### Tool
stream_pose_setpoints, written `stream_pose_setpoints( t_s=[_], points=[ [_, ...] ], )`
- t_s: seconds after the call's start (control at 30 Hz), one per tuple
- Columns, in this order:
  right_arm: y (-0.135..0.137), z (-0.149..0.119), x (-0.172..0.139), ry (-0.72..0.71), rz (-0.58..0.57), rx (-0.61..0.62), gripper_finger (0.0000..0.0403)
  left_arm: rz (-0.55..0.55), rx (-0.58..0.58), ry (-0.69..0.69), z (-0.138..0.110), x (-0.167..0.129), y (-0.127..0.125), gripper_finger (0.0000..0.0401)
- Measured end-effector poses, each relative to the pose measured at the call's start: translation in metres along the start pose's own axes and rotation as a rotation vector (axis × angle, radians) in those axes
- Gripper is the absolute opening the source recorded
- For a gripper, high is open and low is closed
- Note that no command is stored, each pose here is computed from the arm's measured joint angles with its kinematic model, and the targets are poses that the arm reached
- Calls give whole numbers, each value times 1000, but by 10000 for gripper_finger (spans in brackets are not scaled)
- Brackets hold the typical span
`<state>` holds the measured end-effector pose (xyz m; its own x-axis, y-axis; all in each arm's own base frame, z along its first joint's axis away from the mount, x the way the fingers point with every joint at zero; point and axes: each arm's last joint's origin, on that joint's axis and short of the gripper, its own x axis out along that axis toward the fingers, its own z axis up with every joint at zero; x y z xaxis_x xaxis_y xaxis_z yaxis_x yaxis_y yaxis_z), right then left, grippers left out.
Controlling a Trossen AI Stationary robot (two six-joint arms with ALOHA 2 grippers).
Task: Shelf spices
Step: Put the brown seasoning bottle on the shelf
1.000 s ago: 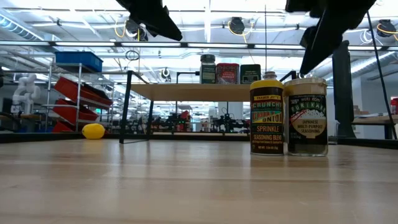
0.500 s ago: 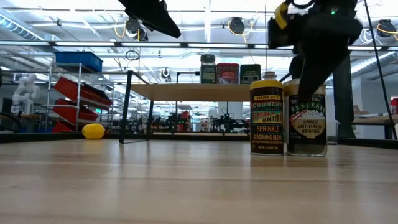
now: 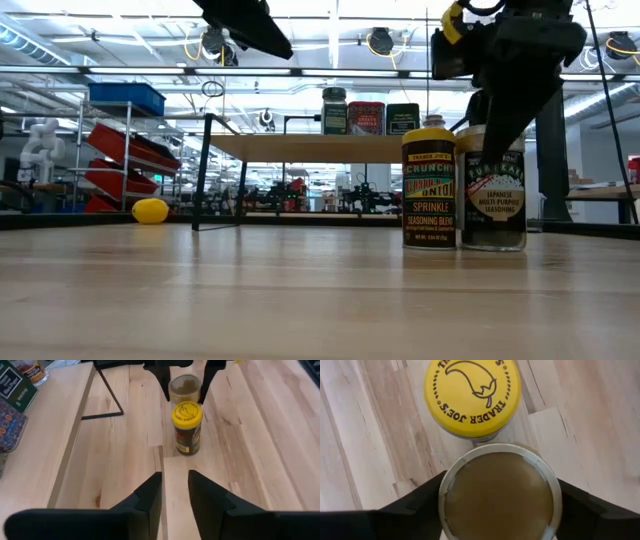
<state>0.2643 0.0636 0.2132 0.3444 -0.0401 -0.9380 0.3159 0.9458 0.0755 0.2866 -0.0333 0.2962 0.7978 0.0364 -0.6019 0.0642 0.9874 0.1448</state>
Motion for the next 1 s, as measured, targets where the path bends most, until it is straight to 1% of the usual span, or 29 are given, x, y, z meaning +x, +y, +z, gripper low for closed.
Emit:
stream_pose_setpoints(
  t_s=[0.03,0.07,0.2,0.33,0.37,0.53,0.6,0.7,0.83,1.0],
  points=[
    [0,0,-1,-2,0,1,262,-1,-8,-6,1,0,-1,109],
    [-1,0,-2,-3,1,1,260,0,-17,-12,1,1,-1,117],
    [-2,-2,-5,3,-2,3,260,1,-23,-56,5,5,-2,156],
    [-4,-3,-14,32,4,24,260,0,-33,-137,13,14,-5,197],
    [-4,-2,-19,34,8,30,260,-4,-37,-178,17,16,-6,207],
    [0,11,-54,11,17,40,265,-62,-7,-296,26,35,-18,264],
    [3,20,-68,-26,39,23,265,-68,-6,-357,30,44,-22,288],
    [8,33,-89,-102,77,-17,262,-70,-11,-392,31,58,-25,316],
    [11,46,-114,-206,79,-66,264,-67,-13,-360,26,73,-26,334],
    [12,56,-129,-287,97,-122,266,-62,-91,-409,27,83,-22,337]
  ],
)
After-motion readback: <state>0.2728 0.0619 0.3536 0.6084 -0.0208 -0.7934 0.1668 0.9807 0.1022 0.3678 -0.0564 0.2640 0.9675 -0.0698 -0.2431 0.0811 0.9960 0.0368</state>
